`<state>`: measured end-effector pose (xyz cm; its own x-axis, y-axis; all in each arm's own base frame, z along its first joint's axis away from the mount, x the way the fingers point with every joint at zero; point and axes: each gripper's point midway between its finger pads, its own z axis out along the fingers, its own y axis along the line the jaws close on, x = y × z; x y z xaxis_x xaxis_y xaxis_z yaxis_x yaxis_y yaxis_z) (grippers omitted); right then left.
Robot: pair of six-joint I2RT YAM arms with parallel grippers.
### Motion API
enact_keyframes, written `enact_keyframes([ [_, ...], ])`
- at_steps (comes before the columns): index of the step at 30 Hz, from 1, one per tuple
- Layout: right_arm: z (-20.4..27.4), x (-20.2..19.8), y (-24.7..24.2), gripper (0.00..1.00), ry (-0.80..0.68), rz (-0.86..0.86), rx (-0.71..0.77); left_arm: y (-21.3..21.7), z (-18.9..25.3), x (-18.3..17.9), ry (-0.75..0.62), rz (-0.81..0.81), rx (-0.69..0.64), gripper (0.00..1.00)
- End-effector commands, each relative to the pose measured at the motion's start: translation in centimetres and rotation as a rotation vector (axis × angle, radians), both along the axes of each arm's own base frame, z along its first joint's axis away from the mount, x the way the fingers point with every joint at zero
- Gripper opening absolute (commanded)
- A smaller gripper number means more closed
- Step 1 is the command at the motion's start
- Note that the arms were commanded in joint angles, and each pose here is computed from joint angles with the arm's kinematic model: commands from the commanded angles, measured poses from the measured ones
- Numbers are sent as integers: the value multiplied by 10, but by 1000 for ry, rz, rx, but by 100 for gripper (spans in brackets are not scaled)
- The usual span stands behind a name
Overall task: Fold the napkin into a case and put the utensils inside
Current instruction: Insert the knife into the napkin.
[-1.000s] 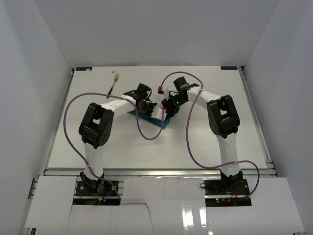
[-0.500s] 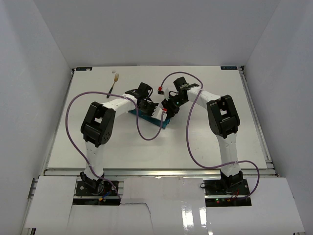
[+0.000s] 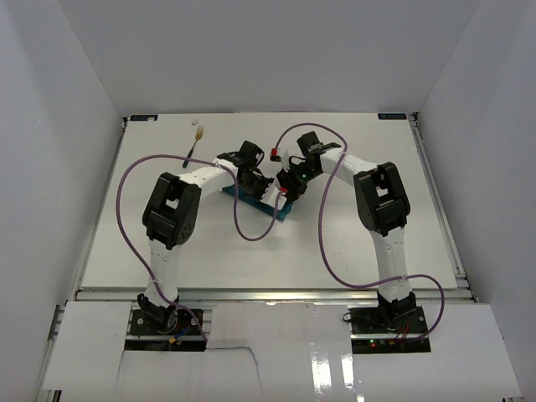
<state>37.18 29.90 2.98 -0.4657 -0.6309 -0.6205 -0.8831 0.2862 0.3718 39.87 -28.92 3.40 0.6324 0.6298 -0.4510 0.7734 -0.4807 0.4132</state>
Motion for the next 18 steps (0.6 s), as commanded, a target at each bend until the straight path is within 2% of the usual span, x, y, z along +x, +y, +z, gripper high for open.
enact_keyframes([
  [1, 4, 4, 6, 41, -5, 21, 28, -17, 11, -14, 21, -95, -54, 0],
  [6, 4, 5, 6, 41, -10, 21, 28, -18, 12, -20, 37, -122, -55, 0],
  [9, 2, 5, 6, 41, -6, 20, 25, -18, 12, -20, 45, -111, -54, 5],
  [10, 2, 4, 7, 41, -6, 22, 26, -18, 12, -19, 44, -108, -50, 8],
  [12, 2, 6, 6, 41, -7, 16, 22, -17, 12, -17, 41, -101, -47, 26],
  [14, 1, 6, 5, 41, -6, 14, 18, -18, 14, -16, 49, -82, -48, 37],
  [18, 3, 7, 5, 43, -10, 7, 17, -18, 17, -12, 43, -58, -41, 41],
])
